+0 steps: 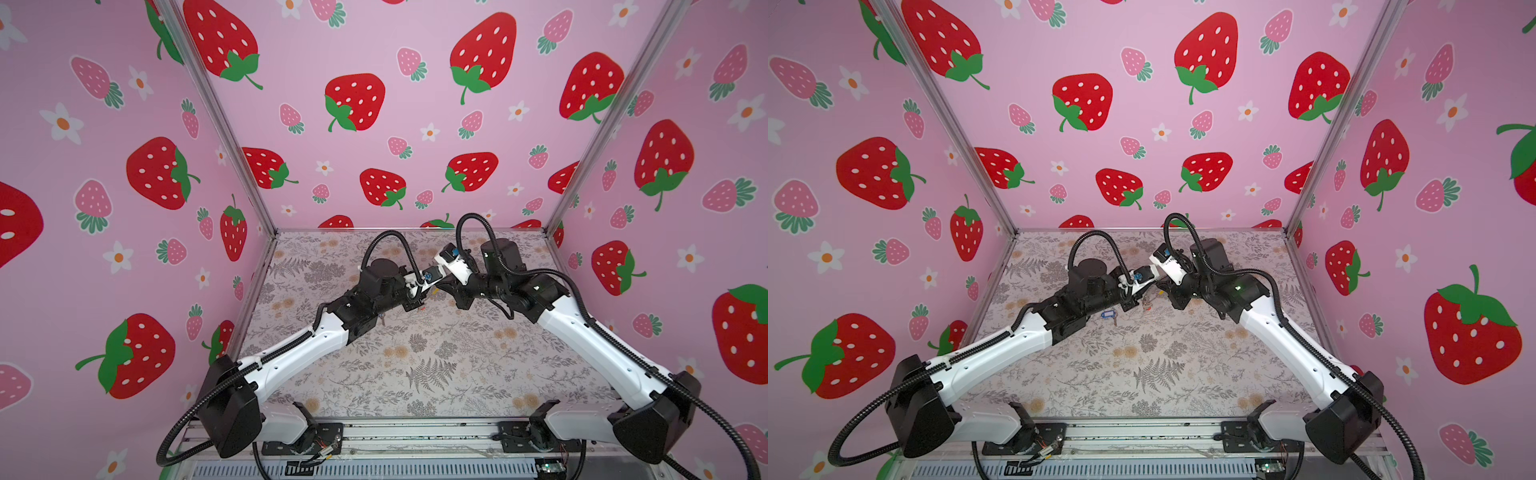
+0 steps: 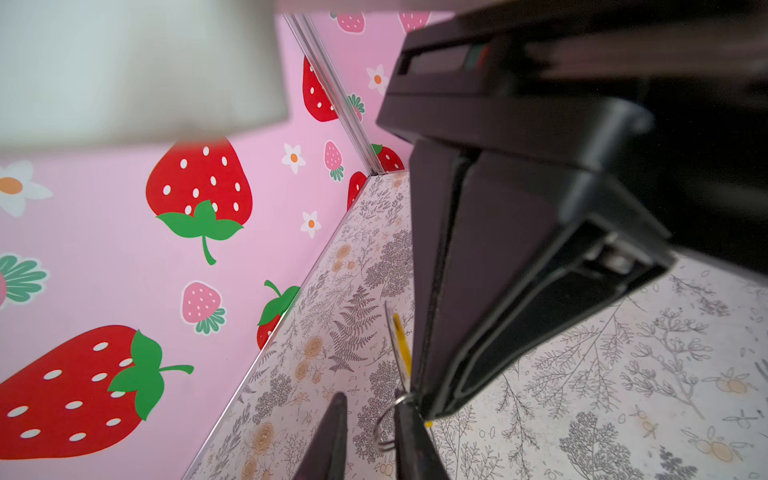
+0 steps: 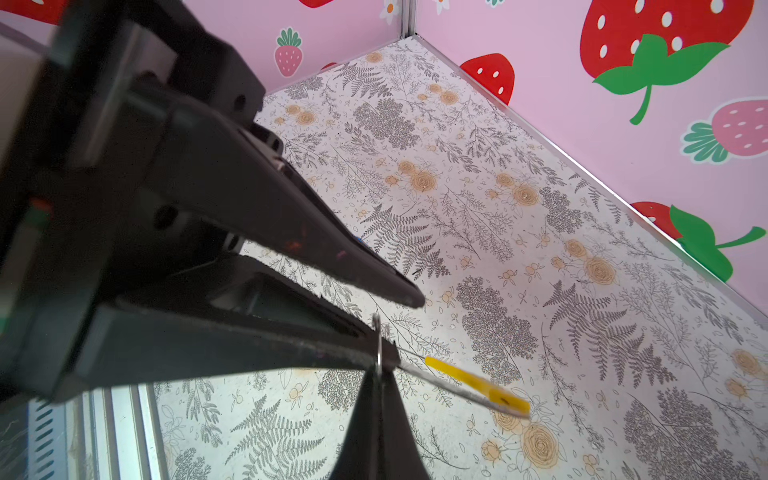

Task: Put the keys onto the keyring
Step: 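Hold the keyring raised between both grippers, adjusting its angle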

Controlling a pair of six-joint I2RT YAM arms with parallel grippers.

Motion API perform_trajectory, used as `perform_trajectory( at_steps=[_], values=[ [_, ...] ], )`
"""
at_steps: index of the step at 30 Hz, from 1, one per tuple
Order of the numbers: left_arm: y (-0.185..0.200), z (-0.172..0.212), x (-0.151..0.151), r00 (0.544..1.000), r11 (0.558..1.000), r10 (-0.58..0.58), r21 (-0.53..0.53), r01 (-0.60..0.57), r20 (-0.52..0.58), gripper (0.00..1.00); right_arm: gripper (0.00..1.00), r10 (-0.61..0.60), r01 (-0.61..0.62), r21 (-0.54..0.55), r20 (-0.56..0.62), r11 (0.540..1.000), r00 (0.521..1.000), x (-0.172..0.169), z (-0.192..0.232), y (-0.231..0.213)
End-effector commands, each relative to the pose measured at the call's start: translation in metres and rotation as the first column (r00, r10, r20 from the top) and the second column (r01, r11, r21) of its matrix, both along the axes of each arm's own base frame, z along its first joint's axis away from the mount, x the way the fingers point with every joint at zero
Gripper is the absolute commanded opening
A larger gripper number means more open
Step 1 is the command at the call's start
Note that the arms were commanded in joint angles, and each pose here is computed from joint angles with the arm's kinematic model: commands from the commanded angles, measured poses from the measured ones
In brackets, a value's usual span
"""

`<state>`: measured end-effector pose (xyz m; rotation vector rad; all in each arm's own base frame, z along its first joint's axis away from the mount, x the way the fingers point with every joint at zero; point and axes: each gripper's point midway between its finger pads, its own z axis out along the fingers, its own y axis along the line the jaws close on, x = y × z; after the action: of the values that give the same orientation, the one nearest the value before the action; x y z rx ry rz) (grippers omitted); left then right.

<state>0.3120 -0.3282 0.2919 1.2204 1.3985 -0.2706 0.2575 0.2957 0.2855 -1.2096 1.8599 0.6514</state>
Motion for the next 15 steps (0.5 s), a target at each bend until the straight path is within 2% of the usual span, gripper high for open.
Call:
perform_trajectory(
  at_steps=[1, 8, 13, 15],
  values=[
    [0.0012, 0.0201, -0.0004, 0.999, 1.0, 0.006, -0.027, -0.005, 0.039, 0.27, 0.0, 0.015, -0.016, 0.027, 0.061, 1.0, 0.998, -0.0046, 0.0166, -0.001],
    [0.0018, 0.0191, -0.0007, 1.0, 1.0, 0.008, -0.024, -0.008, 0.025, 0.2, 0.0, -0.003, 0.0, 0.039, 0.082, 0.999, 0.997, -0.0021, 0.0228, -0.0025],
    [0.0028, 0.0223, -0.0027, 1.0, 0.999, 0.009, -0.038, -0.008, 0.028, 0.32, 0.0, -0.016, 0.013, 0.035, 0.083, 0.999, 0.996, -0.0002, 0.0211, -0.0033],
    [0.0044, 0.0235, -0.0033, 0.999, 0.999, 0.012, -0.045, -0.01, 0.031, 0.34, 0.0, -0.022, 0.02, 0.033, 0.083, 0.999, 0.996, 0.0012, 0.0203, -0.0036]
  ],
)
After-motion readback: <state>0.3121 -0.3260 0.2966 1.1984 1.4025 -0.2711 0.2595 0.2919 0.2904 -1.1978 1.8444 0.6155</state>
